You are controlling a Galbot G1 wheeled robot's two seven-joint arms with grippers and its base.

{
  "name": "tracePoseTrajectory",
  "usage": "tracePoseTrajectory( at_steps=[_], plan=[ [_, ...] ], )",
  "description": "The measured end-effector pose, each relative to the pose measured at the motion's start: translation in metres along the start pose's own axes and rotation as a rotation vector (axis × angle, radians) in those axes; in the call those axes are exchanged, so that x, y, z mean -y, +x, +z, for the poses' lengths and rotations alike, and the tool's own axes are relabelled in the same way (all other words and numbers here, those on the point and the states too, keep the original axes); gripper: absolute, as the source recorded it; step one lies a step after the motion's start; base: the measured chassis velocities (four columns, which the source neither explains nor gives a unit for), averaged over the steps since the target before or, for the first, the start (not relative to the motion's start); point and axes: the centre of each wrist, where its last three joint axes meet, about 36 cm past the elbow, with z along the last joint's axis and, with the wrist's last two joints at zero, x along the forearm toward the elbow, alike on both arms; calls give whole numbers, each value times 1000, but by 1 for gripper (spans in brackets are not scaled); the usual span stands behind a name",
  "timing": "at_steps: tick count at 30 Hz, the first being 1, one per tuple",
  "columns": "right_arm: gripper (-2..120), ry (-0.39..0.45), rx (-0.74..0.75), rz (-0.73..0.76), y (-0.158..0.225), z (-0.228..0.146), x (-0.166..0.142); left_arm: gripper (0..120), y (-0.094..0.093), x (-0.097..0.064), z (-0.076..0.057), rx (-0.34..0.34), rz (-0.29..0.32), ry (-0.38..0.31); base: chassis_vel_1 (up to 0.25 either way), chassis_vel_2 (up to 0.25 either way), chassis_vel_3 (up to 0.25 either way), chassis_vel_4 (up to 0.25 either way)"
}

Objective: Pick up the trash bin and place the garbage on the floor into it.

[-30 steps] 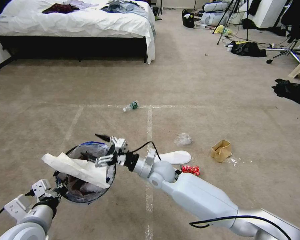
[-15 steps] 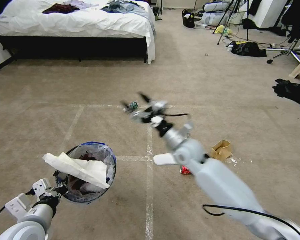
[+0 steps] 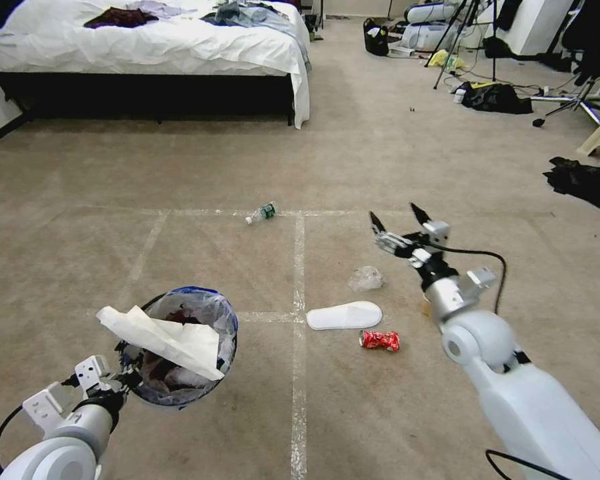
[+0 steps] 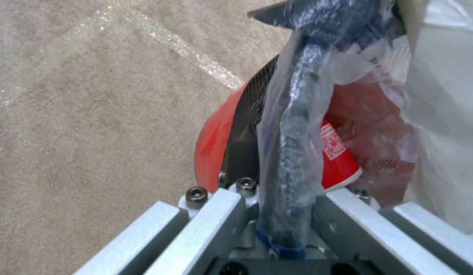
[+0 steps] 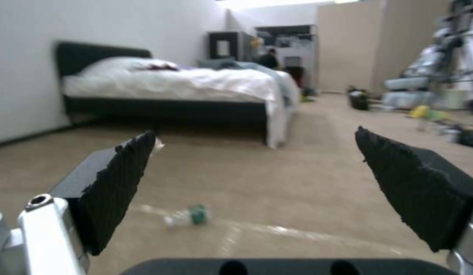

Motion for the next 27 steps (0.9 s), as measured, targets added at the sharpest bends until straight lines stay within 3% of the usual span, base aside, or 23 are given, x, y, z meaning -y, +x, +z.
tracePoseTrajectory(
  at_steps=[12, 27],
  plan=[
    [100, 76, -95, 154, 57, 35, -9, 0, -5, 2, 3, -8, 3, -4, 0, 0, 0, 0],
    [100, 60, -44, 150, 64, 53, -23, 0, -2, -1, 3, -3, -7, -3, 0, 0, 0, 0]
  ],
)
